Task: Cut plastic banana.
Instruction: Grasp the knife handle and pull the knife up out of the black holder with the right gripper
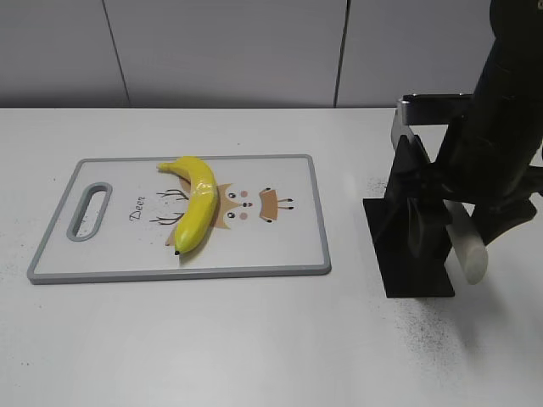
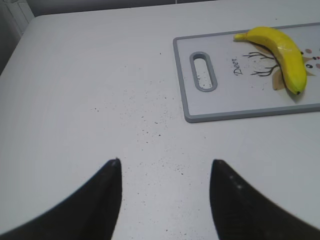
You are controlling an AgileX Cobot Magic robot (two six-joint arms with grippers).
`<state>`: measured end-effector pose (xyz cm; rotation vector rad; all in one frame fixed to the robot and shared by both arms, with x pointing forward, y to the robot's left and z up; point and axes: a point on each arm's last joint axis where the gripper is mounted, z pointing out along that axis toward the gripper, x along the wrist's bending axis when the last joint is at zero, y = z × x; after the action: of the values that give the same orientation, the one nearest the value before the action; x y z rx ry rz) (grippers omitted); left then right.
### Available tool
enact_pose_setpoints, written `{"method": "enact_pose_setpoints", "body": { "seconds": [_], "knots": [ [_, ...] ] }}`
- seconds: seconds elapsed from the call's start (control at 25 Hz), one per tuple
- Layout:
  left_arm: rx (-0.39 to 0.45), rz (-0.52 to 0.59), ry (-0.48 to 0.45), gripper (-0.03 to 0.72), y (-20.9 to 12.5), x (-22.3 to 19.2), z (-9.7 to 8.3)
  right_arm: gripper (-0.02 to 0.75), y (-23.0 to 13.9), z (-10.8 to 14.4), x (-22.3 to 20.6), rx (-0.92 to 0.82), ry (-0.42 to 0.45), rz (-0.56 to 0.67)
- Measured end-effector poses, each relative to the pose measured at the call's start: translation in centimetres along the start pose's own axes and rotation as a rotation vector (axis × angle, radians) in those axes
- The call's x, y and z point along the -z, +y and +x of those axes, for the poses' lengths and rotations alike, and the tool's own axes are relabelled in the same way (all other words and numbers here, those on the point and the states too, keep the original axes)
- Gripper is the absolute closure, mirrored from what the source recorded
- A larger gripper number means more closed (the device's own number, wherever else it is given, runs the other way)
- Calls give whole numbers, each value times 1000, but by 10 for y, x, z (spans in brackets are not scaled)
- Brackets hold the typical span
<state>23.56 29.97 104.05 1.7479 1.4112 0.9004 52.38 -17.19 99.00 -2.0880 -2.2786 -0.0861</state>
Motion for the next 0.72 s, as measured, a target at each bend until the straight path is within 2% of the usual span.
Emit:
{"method": "enact_pose_setpoints", "body": {
  "seconds": [0.32,0.44,0.72],
  "knots": [
    [0,0,0,163,0,0,0,426,-5,-2,0,-20,-18,62],
    [0,0,0,163,0,0,0,570,-6,-2,0,-33,-23,64],
    [0,0,0,164,0,0,0,577,-7,-2,11,-41,-11,10]
  ]
}}
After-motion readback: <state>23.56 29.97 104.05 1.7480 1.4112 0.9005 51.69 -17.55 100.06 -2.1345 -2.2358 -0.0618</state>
